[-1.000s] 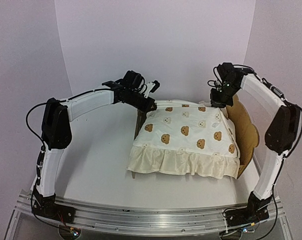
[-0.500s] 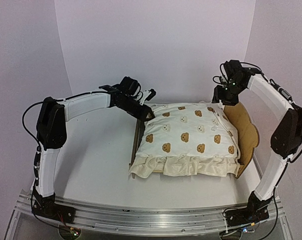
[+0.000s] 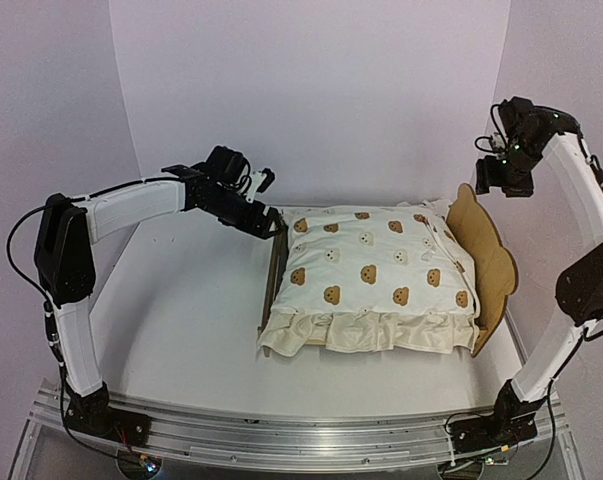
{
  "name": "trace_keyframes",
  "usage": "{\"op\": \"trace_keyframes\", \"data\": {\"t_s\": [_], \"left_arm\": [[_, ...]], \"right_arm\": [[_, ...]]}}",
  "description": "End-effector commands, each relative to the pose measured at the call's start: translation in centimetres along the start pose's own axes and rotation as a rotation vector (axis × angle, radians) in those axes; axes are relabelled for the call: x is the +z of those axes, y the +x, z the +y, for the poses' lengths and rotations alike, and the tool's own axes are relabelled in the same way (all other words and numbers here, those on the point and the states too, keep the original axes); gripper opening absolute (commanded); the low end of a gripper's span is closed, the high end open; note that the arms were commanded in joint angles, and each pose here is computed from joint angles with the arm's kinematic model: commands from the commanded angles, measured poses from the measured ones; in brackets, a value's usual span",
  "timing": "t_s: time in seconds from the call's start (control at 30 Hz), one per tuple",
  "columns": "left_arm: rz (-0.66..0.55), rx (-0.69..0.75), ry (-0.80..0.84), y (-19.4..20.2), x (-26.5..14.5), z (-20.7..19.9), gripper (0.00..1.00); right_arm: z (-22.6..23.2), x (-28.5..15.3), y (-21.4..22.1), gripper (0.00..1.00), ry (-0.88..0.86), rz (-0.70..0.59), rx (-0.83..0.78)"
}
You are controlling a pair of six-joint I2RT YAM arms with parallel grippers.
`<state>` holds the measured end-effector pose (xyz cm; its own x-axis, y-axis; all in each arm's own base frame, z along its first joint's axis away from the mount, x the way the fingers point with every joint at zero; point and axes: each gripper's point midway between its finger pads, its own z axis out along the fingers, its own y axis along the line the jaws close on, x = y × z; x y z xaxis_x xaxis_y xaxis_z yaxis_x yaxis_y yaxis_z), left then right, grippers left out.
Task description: Set up the pet bed
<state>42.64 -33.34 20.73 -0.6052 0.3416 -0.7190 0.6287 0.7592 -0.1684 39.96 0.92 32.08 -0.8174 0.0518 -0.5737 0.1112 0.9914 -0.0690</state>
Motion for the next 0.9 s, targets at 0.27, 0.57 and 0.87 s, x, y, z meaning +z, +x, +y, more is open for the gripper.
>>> {"op": "trace_keyframes", "data": {"t_s": [0.27, 0.57, 0.87], "left_arm": [[0.054, -0.040, -0.020, 2.9, -0.3, 0.9, 0.91], [0.020, -0.055, -0.099, 3.9, -4.0, 5.5, 0.89], [-0.055, 0.116, -0.113, 1.3, -7.8, 6.3, 0.87]], "right_arm": [[2.5, 5.8, 4.1, 0.30, -0.245, 0.307, 0.052], [10.8, 7.2, 1.6, 0.17, -0.375, 0.270, -0.001], [14.7, 7.5, -0.8, 0.49, -0.332, 0.148, 0.003]]}}
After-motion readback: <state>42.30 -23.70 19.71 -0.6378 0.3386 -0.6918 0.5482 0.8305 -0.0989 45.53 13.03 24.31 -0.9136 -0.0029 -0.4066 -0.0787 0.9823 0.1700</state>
